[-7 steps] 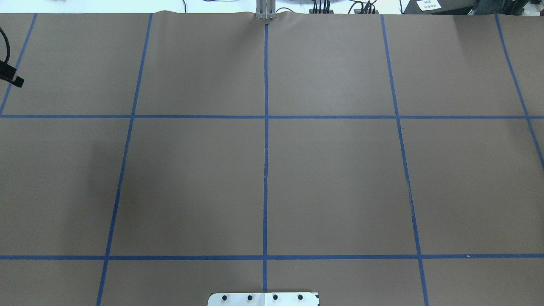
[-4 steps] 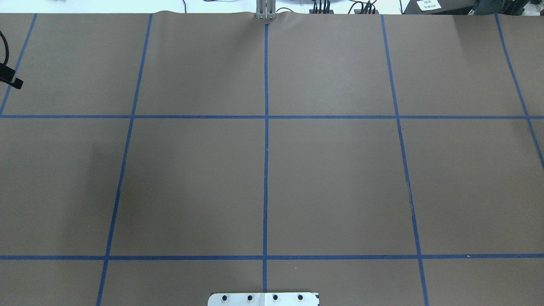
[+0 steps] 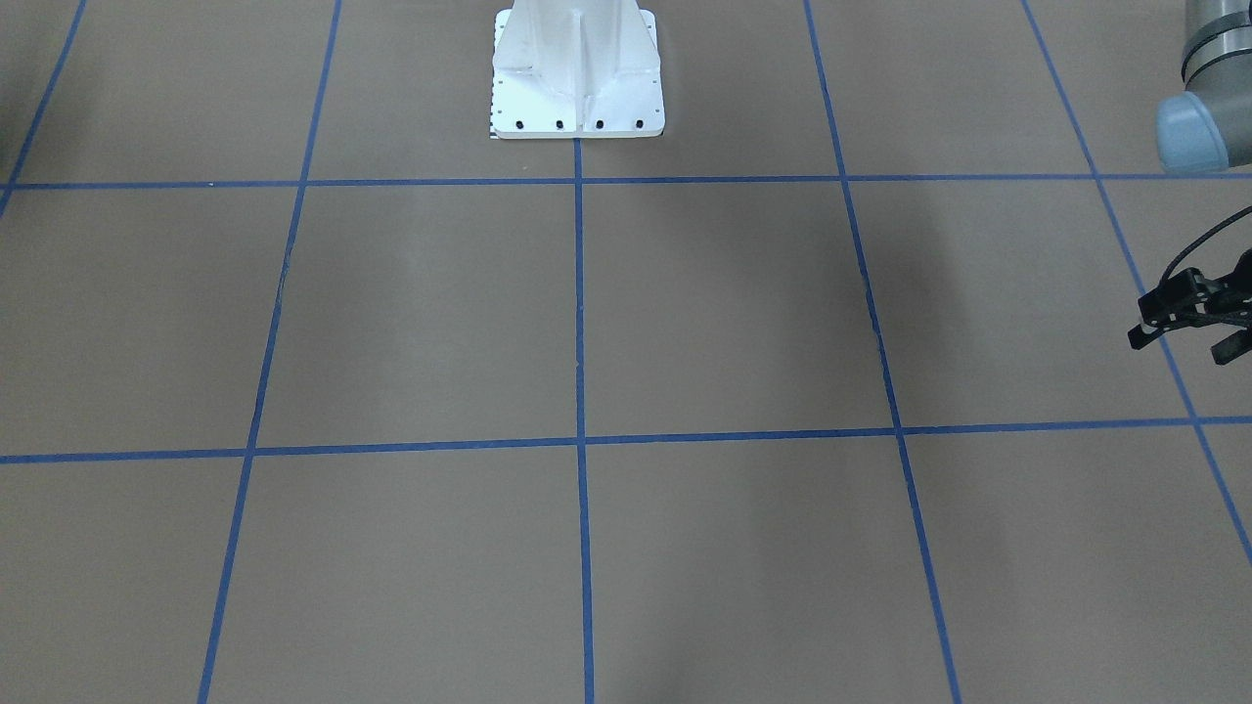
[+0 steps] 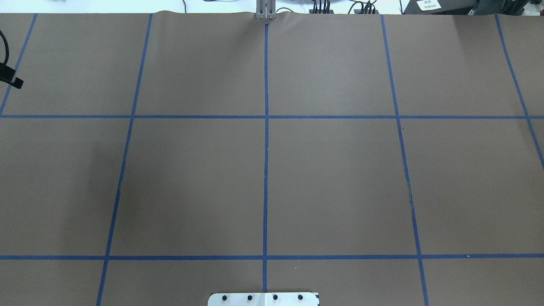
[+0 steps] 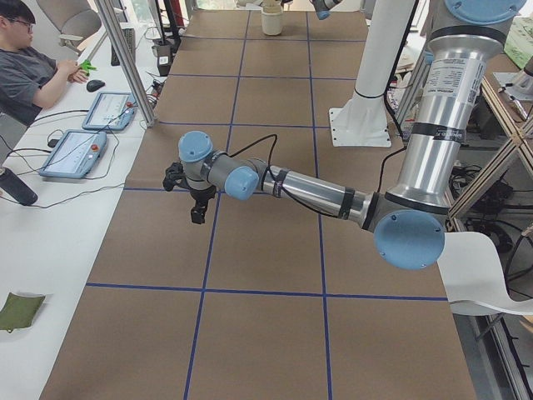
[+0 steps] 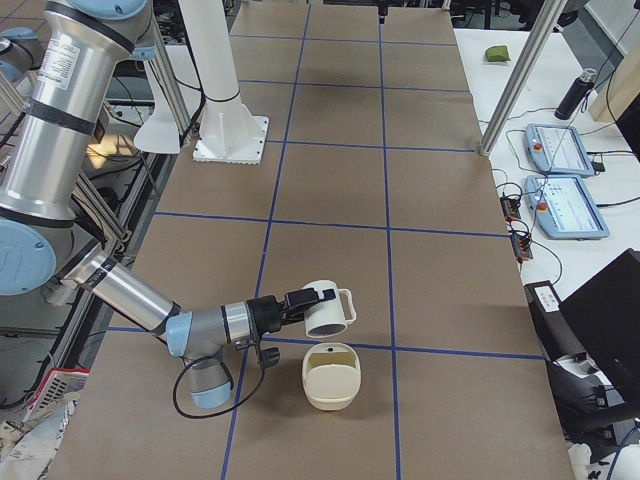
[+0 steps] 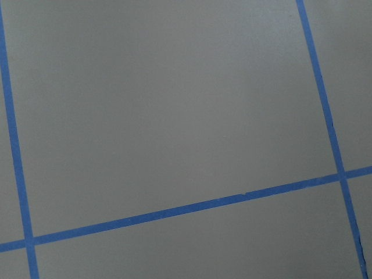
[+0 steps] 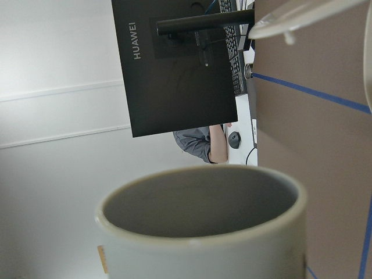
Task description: Left arm hands cup to right arm to dump lemon
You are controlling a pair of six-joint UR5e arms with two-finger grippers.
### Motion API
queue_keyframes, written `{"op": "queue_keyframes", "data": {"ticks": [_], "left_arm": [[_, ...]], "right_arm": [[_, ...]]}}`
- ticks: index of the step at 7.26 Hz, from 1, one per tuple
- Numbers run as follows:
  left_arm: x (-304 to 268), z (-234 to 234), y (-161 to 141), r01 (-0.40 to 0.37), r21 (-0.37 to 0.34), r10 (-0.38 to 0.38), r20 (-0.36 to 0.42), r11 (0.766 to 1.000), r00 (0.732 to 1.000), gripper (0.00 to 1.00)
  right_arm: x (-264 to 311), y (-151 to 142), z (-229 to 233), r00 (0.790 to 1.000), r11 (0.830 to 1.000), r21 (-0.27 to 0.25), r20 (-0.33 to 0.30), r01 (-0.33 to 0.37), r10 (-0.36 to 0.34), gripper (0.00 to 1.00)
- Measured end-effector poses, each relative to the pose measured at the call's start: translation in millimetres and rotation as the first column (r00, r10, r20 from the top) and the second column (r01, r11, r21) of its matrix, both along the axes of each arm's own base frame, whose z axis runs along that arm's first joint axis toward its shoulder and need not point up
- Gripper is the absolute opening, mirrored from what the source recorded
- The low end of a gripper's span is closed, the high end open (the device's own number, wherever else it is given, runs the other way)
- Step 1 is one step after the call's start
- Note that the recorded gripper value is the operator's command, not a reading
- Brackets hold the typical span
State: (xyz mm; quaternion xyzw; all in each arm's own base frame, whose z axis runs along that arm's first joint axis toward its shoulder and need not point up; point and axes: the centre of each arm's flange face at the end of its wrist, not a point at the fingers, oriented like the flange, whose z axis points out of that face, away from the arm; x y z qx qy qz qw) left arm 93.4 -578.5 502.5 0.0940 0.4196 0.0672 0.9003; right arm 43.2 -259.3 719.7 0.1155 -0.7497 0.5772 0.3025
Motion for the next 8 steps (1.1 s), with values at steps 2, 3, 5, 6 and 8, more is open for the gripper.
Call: {"op": "queue_keyframes", "data": {"ticks": [2, 3, 5, 6, 8], "left_arm": [[-1, -1, 0, 0.001, 0.003, -0.001, -0.001, 1.000, 1.000, 1.00], [-1, -2, 0, 0.001, 0.003, -0.001, -0.001, 1.000, 1.000, 1.00], [0, -2, 1, 0.000, 0.004, 0.000, -0.001, 1.000, 1.000, 1.00], [0, -2, 1, 0.000, 0.004, 0.000, -0.001, 1.000, 1.000, 1.00], [-1, -2, 1, 0.001, 0.004, -0.001, -0.001, 1.000, 1.000, 1.00]], "right_arm": [[8, 4, -1, 0.982, 0.999, -0.021, 0.186, -0.025, 0.028, 0.32], [14, 9, -1, 0.958, 0.999, 0.001, 0.286, -0.033, 0.032, 0.32], [18, 16, -1, 0.908, 1.000, 0.021, 0.418, -0.019, 0.008, 0.33], [19, 17, -1, 0.889, 1.000, 0.015, 0.459, -0.010, 0.002, 0.32], [22, 19, 3, 0.850, 1.000, -0.013, 0.527, -0.002, 0.008, 0.32]]}}
